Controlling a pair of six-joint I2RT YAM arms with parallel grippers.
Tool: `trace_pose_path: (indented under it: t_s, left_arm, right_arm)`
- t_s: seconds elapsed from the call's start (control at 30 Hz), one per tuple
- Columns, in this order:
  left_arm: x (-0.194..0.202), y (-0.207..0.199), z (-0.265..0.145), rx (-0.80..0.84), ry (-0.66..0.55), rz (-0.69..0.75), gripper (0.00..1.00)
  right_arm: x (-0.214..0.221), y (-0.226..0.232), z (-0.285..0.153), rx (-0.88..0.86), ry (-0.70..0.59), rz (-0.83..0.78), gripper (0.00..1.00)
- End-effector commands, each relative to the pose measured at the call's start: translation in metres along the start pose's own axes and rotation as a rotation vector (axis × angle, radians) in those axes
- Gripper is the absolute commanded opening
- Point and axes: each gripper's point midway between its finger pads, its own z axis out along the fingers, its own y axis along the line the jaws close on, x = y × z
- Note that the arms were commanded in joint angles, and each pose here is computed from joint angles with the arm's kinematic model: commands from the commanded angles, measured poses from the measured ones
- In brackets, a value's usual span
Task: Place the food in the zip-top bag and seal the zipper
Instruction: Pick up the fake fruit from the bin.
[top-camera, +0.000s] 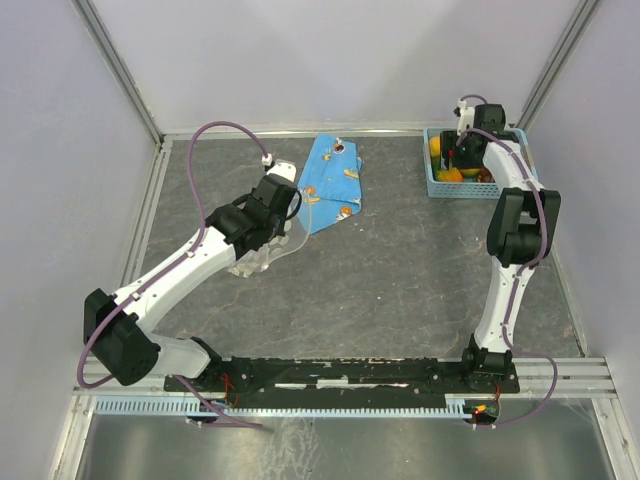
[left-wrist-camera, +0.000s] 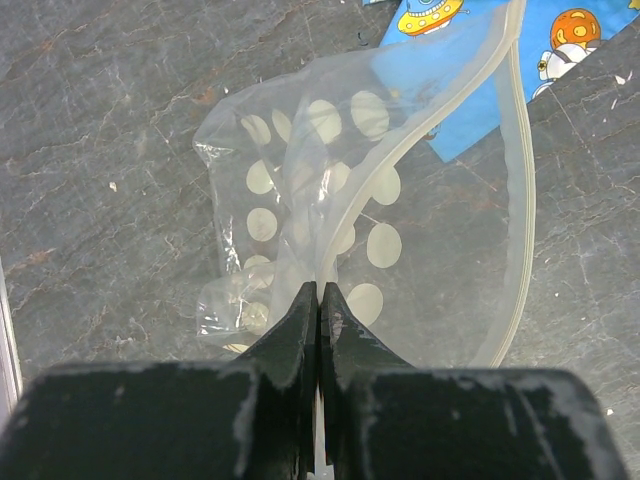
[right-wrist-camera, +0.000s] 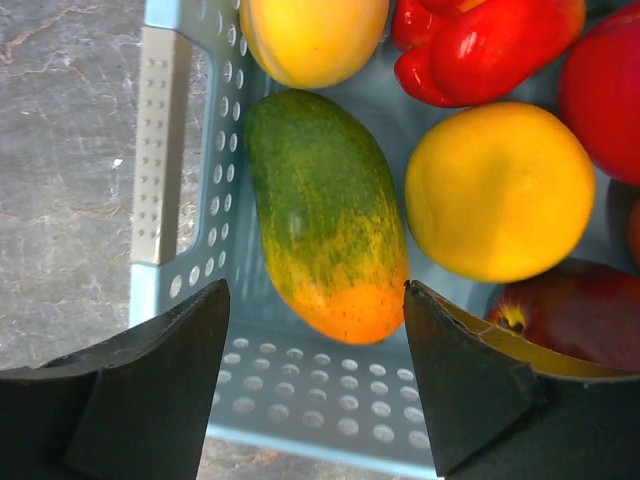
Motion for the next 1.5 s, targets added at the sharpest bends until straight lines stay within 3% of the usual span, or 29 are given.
trace_pose_path:
  t_s: [0.0,0.33,0.53,0.67,0.9,1.2,1.47]
  left_arm:
    - [-0.011,-0.001,0.002,0.012,-0.034,0.009,0.03]
    - [-0.008,-0.004,0.006,0.019,-0.022,0.016,0.03]
    - [-0.006,-0.006,0.008,0.022,-0.011,0.021,0.03]
    - [-0.005,-0.006,0.009,0.024,-0.009,0.022,0.03]
    - [-0.006,-0.008,0.008,0.033,-0.012,0.019,0.03]
    - [-0.009,-0.013,0.004,0.071,-0.018,0.014,0.03]
    - [-0.013,-0.017,-0.003,0.113,-0.045,0.002,0.03]
  right_arm:
    - [-0.016,0.003,0.013,-0.042,-0.034,-0.033,0.79]
    - [0.004,0.003,0.051,-0.089,0.013,-0.074,0.88]
    - [0.005,0.008,0.055,-0.124,0.023,-0.096,0.87]
    - [0.004,0.010,0.050,-0.138,0.017,-0.102,0.80]
    - [-0.014,0.013,0.026,-0.126,-0.042,-0.097,0.58]
    - [-0.033,0.011,-0.019,-0.062,-0.108,-0.057,0.49]
    - [-0.025,0.014,-0.052,-0.013,-0.091,0.086,0.38]
